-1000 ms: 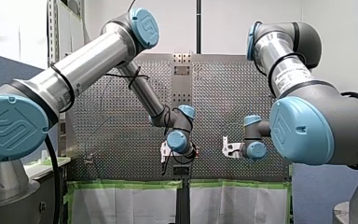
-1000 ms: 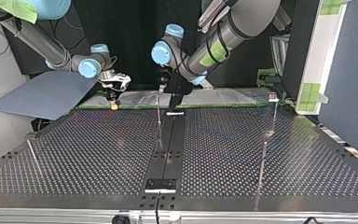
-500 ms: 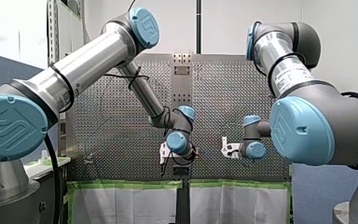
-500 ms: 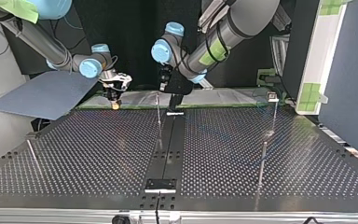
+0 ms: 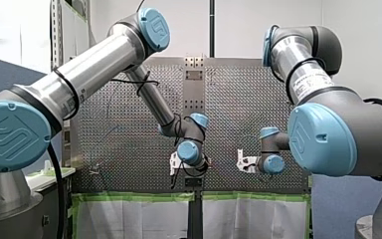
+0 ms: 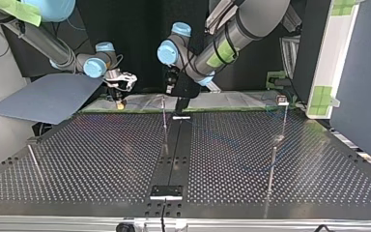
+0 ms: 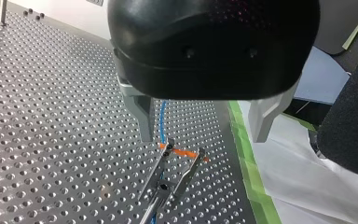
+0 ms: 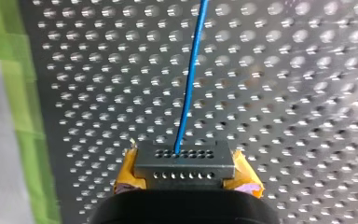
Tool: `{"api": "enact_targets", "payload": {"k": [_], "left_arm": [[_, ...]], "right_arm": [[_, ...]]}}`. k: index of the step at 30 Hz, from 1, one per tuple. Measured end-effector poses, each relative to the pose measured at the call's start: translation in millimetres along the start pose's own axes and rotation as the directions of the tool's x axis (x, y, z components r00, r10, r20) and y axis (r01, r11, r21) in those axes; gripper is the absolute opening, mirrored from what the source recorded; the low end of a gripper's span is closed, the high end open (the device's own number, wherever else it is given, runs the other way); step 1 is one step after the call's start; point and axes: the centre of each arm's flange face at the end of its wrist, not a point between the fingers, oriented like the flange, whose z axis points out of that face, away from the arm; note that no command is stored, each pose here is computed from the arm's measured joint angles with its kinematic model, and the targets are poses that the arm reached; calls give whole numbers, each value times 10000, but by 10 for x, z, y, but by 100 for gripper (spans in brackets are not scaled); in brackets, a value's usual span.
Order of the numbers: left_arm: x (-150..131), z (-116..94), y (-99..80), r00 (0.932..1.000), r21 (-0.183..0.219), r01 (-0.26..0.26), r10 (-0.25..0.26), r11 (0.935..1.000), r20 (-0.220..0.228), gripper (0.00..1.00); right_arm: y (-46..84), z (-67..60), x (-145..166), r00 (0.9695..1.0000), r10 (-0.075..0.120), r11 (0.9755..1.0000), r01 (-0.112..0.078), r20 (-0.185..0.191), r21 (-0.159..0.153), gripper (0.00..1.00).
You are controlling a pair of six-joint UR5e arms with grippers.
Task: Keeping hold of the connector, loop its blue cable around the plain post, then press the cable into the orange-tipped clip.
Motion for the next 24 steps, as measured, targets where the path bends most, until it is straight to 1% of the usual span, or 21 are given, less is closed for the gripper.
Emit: {"api": "enact_targets", "payload": {"k": [3, 7, 11, 17, 24], "left_arm": [[-1, 5, 13, 10000, -23, -3, 3, 10000, -13, 100], [-1, 13, 38, 10000, -71, -13, 13, 10000, -56, 100], [-6, 19, 46, 10000, -83, -6, 6, 10000, -44, 100], [-10, 24, 53, 10000, -93, 5, -5, 10000, -31, 100], [-4, 18, 66, 9999, -133, -39, 37, 9999, -123, 100]], "right_arm": [[-15, -6, -170, 9999, -6, 10000, 6, 171, -2, 0], [-47, -12, -293, 9996, -90, 10000, 89, 280, 26, 0], [-55, -14, -322, 9994, -155, 9999, 154, 309, 39, 0], [-74, -30, -340, 9982, -374, 9993, 369, 461, 107, 0], [-91, -39, -348, 9976, -447, 9989, 439, 535, 153, 0]]}}
